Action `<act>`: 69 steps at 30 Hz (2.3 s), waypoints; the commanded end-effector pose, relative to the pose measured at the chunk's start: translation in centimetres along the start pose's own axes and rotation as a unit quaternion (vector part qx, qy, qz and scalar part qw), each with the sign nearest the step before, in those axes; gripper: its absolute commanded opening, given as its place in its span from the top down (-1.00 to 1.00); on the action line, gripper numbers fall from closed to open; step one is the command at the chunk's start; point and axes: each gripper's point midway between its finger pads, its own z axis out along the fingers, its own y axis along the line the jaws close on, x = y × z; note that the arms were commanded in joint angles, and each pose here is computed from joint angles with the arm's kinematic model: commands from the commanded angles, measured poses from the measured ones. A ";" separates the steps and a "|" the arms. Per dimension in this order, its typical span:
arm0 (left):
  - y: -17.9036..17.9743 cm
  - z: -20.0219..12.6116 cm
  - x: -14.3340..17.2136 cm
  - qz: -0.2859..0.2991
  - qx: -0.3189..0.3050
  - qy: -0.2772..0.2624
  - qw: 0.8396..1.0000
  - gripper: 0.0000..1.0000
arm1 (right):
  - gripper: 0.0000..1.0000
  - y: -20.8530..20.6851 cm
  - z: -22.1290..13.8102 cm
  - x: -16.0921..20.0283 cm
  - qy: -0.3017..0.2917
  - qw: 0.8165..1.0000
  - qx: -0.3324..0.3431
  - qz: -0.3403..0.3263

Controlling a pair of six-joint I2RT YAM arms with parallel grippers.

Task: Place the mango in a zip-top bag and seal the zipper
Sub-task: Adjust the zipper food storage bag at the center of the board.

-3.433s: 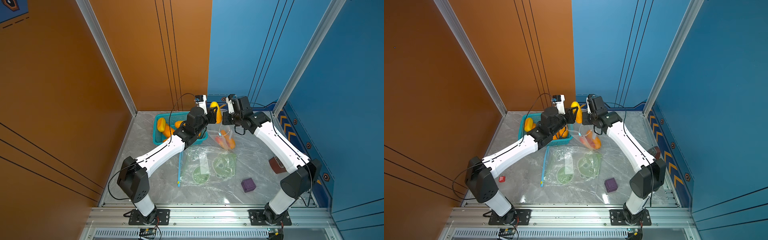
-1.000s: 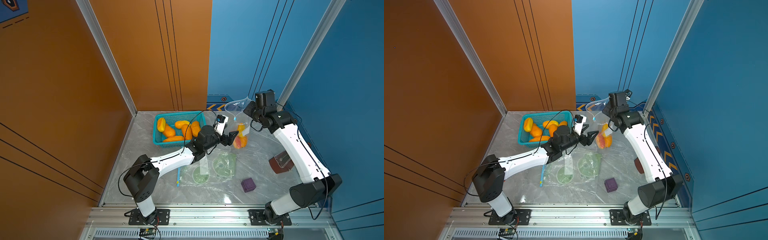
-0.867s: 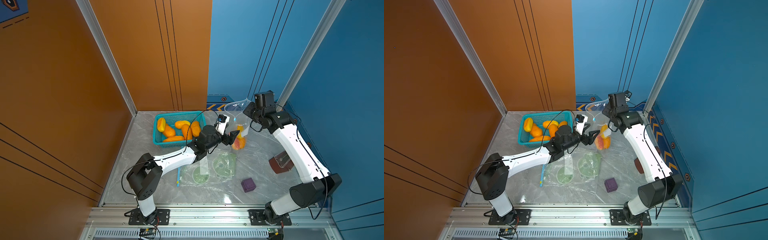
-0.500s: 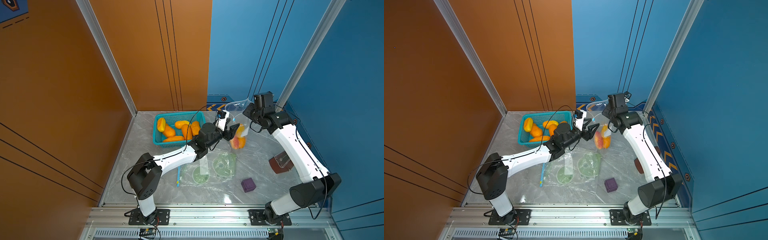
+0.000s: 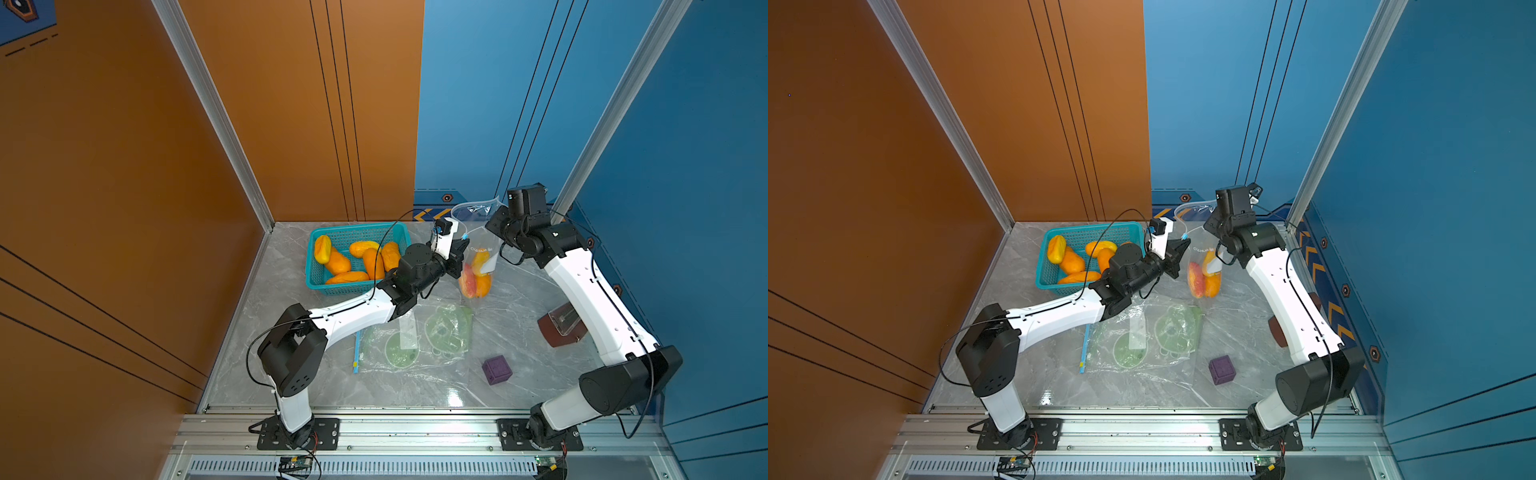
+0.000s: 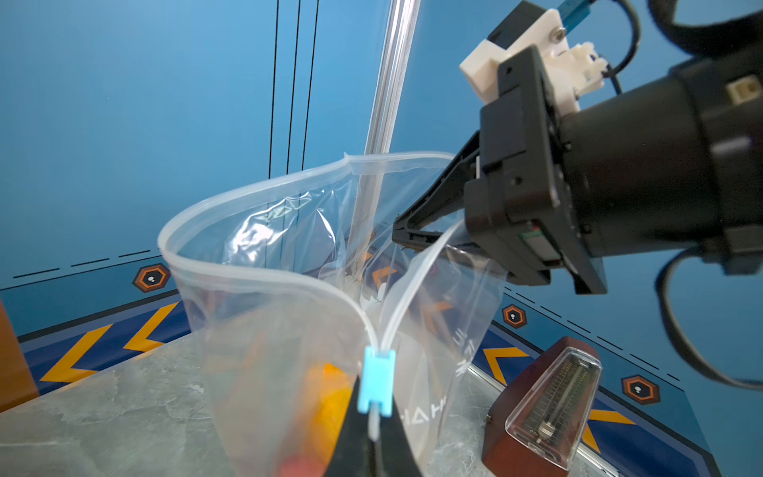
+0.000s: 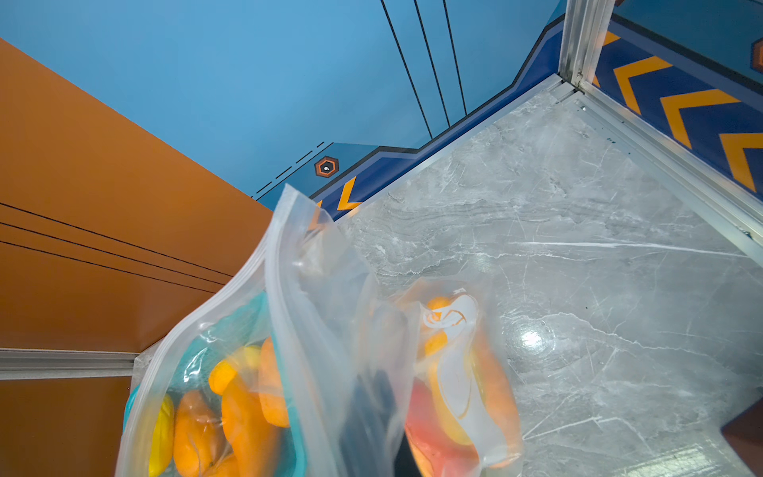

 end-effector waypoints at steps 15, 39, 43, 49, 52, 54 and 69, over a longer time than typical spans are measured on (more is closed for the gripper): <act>-0.5 -2.6 -9.2 0.028 0.103 -0.046 0.993 1.00 | 0.60 2.0 -4.8 -3.5 -0.031 0.988 -0.085 -0.124; -0.9 -1.3 -5.9 0.132 0.219 0.113 0.960 1.00 | -0.21 2.9 -17.0 -2.1 -0.116 0.836 -0.260 -0.468; -1.4 -2.3 -5.9 0.147 0.235 0.129 0.952 1.00 | -0.19 4.5 -18.5 0.0 -0.091 0.801 -0.339 -0.485; -2.0 -2.4 -6.1 0.144 0.251 0.127 0.949 1.00 | -0.10 6.4 -18.2 3.3 -0.042 0.759 -0.420 -0.495; -2.2 -2.5 -6.0 0.142 0.263 0.127 0.946 1.00 | -0.07 7.1 -16.9 4.0 -0.025 0.750 -0.426 -0.505; -2.4 -2.6 -5.9 0.144 0.267 0.126 0.944 1.00 | -0.04 7.4 -16.0 4.4 -0.015 0.745 -0.427 -0.512; -2.4 -3.7 -6.4 0.148 0.293 0.120 0.937 1.00 | 0.22 8.7 -13.1 6.3 0.048 0.718 -0.452 -0.527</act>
